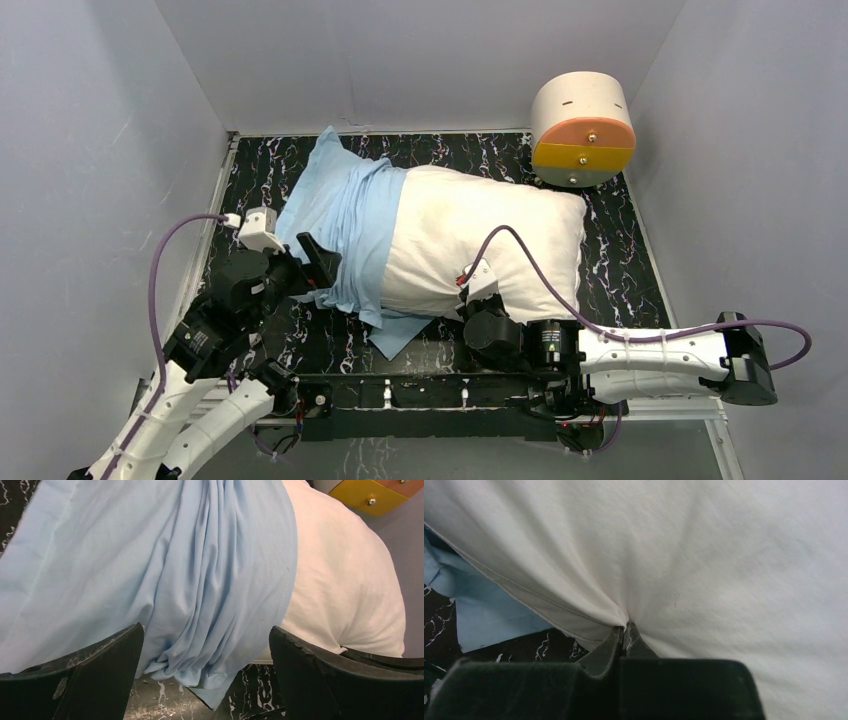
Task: Remove the pillowcase from the pillow
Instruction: Remove the pillow from the pillowcase.
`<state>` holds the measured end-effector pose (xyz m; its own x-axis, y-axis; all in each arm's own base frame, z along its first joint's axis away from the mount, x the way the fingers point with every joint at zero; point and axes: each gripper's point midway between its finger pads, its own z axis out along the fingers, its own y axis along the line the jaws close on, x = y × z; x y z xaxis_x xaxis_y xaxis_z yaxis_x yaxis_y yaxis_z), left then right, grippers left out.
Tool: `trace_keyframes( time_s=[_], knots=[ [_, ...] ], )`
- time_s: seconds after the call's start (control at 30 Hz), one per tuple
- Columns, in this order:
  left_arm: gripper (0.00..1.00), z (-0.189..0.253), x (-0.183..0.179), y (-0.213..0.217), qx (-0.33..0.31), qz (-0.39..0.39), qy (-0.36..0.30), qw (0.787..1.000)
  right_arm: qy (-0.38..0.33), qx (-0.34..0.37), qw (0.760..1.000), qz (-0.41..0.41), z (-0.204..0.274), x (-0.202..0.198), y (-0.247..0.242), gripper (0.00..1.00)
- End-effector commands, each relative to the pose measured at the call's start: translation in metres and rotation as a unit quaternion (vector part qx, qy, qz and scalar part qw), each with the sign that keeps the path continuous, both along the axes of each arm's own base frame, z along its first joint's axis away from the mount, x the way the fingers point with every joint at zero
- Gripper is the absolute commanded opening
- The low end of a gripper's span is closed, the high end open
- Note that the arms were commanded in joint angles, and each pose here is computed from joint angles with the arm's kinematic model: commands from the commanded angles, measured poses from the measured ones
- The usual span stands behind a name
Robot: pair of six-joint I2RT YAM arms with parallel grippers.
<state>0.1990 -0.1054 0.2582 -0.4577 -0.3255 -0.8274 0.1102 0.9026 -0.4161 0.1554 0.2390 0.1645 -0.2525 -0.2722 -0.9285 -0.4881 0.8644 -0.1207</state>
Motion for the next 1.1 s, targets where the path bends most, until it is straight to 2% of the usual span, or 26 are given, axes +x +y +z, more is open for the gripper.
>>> trace_keyframes(
  time_s=[0.0,0.1,0.2,0.27,0.33,0.43,0.5,0.57,0.63,0.7,0.73,0.77,0.8,0.83,0.9,0.93,1.03,1.07],
  knots=[
    [0.97,-0.011,0.001,0.014,0.076,0.004,0.026,0.997,-0.016,0.004,0.998,-0.063,-0.001,0.01,-0.024,0.0],
    [0.98,-0.027,0.009,0.004,0.102,-0.015,0.06,0.993,-0.017,0.023,0.995,-0.096,0.002,0.013,-0.038,0.0],
    [0.98,-0.042,0.02,-0.008,0.107,-0.022,0.084,0.99,0.037,0.067,0.982,-0.175,0.002,0.022,-0.065,0.0],
    [0.98,-0.051,0.028,-0.015,0.107,-0.022,0.095,0.989,0.063,0.071,0.967,-0.237,0.005,0.032,-0.094,0.0],
    [0.91,-0.057,0.032,-0.021,0.104,-0.03,0.101,0.989,0.066,0.084,0.958,-0.265,0.014,0.036,-0.111,0.0],
    [0.63,-0.064,0.034,-0.018,0.114,-0.022,0.106,0.988,0.065,0.119,0.962,-0.235,0.033,0.034,-0.108,0.0],
    [0.45,-0.064,0.032,-0.003,0.123,0.016,0.104,0.987,0.065,0.14,0.964,-0.217,0.039,0.033,-0.103,0.0],
    [0.17,-0.061,0.029,0.018,0.128,0.066,0.092,0.985,0.066,0.139,0.962,-0.226,0.038,0.033,-0.106,0.0],
    [0.0,-0.049,0.023,0.04,0.131,0.111,0.068,0.983,0.064,0.121,0.957,-0.256,0.034,0.034,-0.116,0.0],
    [0.0,-0.035,0.011,0.069,0.141,0.163,0.046,0.975,0.052,0.096,0.95,-0.293,0.029,0.036,-0.128,0.0],
    [0.14,-0.024,0.003,0.081,0.143,0.177,0.031,0.973,0.046,0.085,0.948,-0.305,0.028,0.038,-0.131,0.0],
    [0.54,-0.016,0.003,0.068,0.134,0.133,0.02,0.982,0.049,0.089,0.951,-0.291,0.029,0.039,-0.123,0.0],
    [0.77,-0.01,0.003,0.051,0.116,0.089,0.018,0.989,0.056,0.092,0.957,-0.269,0.03,0.04,-0.113,0.0],
    [0.84,-0.006,0.001,0.035,0.094,0.053,0.018,0.994,0.06,0.099,0.961,-0.249,0.031,0.04,-0.104,0.0],
    [0.9,0.017,-0.007,-0.02,0.013,-0.076,0.01,0.997,0.076,0.122,0.97,-0.198,0.031,0.037,-0.083,0.0],
    [0.9,0.038,-0.019,-0.06,-0.054,-0.169,0.009,0.984,0.089,0.136,0.972,-0.171,0.028,0.034,-0.069,0.0],
    [0.88,0.041,-0.031,-0.103,-0.119,-0.268,0.039,0.955,0.11,0.132,0.973,-0.153,0.018,0.032,-0.055,0.0],
    [0.88,0.025,-0.025,-0.108,-0.109,-0.267,0.062,0.956,0.115,0.131,0.973,-0.15,0.015,0.031,-0.051,0.0]
  ],
)
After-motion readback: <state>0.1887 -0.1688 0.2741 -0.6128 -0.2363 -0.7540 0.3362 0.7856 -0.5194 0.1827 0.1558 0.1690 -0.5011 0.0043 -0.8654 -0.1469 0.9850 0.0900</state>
